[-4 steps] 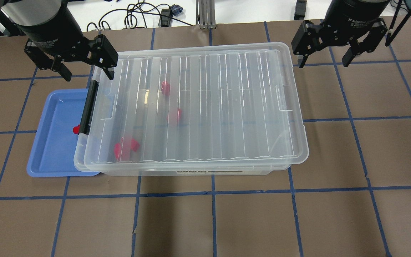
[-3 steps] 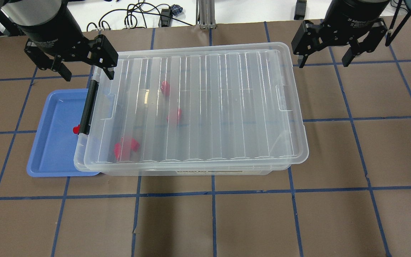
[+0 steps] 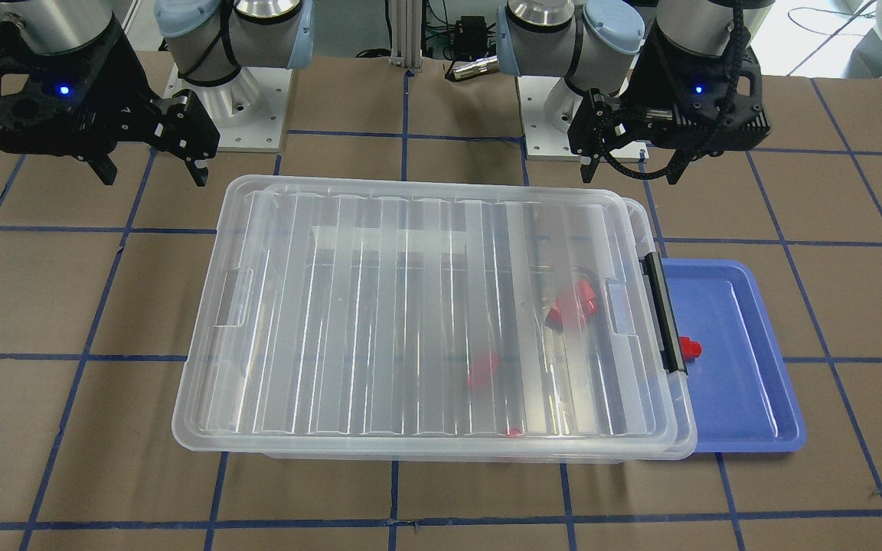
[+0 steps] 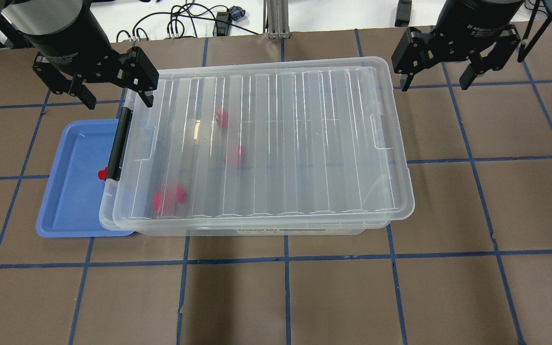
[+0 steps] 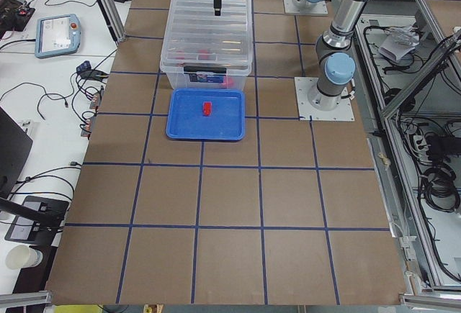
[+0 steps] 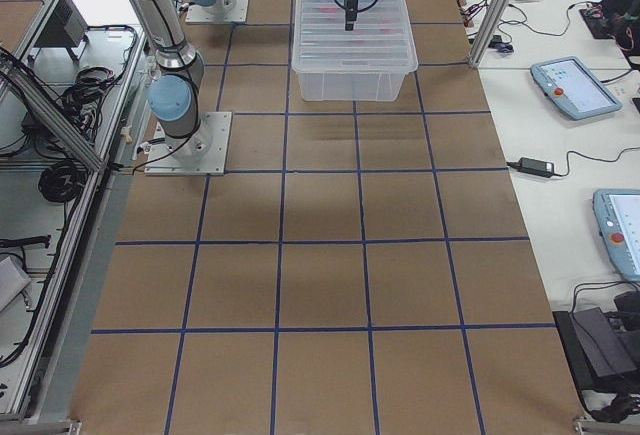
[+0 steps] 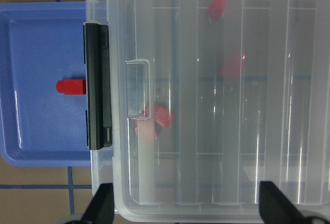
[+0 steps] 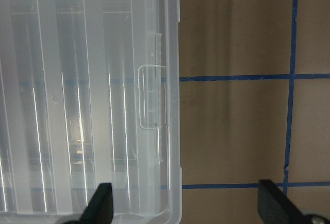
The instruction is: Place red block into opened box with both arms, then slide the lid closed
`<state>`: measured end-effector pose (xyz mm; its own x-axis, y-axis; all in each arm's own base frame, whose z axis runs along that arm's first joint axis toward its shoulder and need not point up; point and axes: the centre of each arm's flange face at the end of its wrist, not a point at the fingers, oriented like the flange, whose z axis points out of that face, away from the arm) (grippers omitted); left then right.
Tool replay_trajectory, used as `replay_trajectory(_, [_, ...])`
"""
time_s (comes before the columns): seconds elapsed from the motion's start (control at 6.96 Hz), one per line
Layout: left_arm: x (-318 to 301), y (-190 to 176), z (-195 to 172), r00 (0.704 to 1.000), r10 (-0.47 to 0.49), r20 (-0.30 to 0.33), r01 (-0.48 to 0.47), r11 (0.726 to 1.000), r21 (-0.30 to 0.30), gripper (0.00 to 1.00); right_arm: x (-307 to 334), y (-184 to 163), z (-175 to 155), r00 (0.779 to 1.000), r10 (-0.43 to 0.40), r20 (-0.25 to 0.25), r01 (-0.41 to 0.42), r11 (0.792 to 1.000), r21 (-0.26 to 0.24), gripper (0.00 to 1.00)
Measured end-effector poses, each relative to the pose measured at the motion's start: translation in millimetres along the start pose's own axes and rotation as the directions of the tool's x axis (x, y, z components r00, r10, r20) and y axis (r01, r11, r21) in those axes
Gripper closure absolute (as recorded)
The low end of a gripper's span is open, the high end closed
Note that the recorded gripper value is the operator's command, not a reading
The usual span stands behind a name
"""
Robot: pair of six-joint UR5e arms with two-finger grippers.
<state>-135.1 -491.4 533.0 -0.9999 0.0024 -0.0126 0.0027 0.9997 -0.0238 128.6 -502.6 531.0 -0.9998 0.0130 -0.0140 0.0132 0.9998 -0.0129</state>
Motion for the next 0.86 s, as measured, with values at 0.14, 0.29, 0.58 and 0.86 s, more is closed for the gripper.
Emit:
replay_trajectory(0.14, [0.0, -0.1, -0.1, 1.000, 0.000, 0.000, 0.000, 1.000, 0.000, 0.00, 0.0, 0.0, 0.0, 1.000, 0.000, 0.000, 0.000, 1.000, 0.000, 0.00])
replay_trajectory(0.29, [0.0, -0.1, -0.1, 1.000, 0.000, 0.000, 0.000, 1.000, 0.000, 0.00, 0.3, 0.0, 0.5, 1.000, 0.001, 0.000, -0.001, 1.000, -0.001, 0.00])
replay_trajectory(0.58, [0.0, 0.4, 0.6, 1.000, 0.001, 0.000, -0.001, 1.000, -0.002, 0.00, 0.7, -0.4, 6.4, 1.000, 0.001, -0.002, -0.001, 1.000, -0.009, 0.00])
replay_trajectory(0.86, [0.0, 0.9, 4.3, 1.000, 0.002, 0.001, -0.002, 1.000, -0.008, 0.00, 0.5, -1.8, 40.1, 1.000, 0.002, -0.003, -0.002, 1.000, -0.027, 0.00])
